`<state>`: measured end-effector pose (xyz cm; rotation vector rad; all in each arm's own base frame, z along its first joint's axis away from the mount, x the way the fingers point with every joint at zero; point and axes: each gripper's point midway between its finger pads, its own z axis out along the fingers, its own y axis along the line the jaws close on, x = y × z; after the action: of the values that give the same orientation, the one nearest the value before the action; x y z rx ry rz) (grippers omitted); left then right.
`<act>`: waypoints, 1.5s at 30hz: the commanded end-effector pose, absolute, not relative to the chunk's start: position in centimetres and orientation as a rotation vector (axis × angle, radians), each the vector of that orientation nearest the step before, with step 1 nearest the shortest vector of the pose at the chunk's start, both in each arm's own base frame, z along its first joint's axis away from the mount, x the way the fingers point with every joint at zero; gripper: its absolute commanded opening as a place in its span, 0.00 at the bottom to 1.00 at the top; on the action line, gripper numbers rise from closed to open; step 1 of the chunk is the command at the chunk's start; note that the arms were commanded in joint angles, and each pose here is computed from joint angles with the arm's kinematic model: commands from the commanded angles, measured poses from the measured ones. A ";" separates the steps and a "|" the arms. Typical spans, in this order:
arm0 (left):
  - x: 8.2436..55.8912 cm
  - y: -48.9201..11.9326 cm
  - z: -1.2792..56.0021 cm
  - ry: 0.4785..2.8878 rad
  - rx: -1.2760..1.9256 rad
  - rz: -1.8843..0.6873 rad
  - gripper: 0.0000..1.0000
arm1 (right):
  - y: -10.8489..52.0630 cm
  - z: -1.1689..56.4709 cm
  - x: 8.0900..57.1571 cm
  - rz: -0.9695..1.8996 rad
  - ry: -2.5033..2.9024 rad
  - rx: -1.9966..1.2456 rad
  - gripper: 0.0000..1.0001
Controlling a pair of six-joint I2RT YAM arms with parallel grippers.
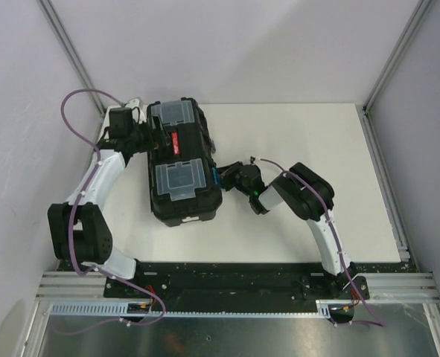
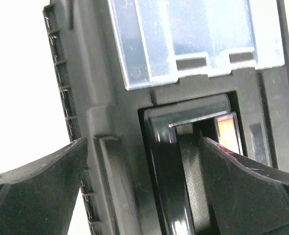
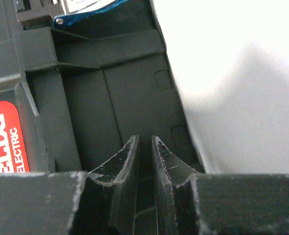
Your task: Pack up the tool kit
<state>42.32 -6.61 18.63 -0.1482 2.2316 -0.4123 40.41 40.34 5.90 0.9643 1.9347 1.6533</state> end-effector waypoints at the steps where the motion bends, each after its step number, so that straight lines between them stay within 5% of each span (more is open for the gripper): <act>1: 42.1 -8.1 15.3 2.353 -0.049 -0.429 0.99 | 46.9 11.9 31.3 1.934 1.982 0.460 0.20; 9: 44.0 -9.2 16.1 2.289 -0.027 -0.497 0.99 | 46.1 9.2 27.7 1.766 2.141 0.372 0.21; 19: 45.4 -2.9 22.9 2.066 -0.244 -0.124 0.99 | 36.8 6.1 32.7 1.335 2.074 0.809 0.23; 28: 49.4 -3.7 28.1 1.952 -0.217 -0.171 0.99 | 36.0 7.7 37.2 1.287 1.928 0.891 0.61; 36: 51.5 -4.0 28.0 1.949 -0.186 -0.173 0.99 | 38.3 6.5 42.1 1.367 1.892 0.972 0.32; 45: 53.4 -4.7 24.1 2.022 -0.125 -0.181 0.99 | 38.3 3.4 45.2 1.381 1.813 1.086 0.23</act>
<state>51.76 -4.34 22.40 -0.1882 2.0780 -0.1698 43.31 38.26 3.00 1.0546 1.8929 1.3804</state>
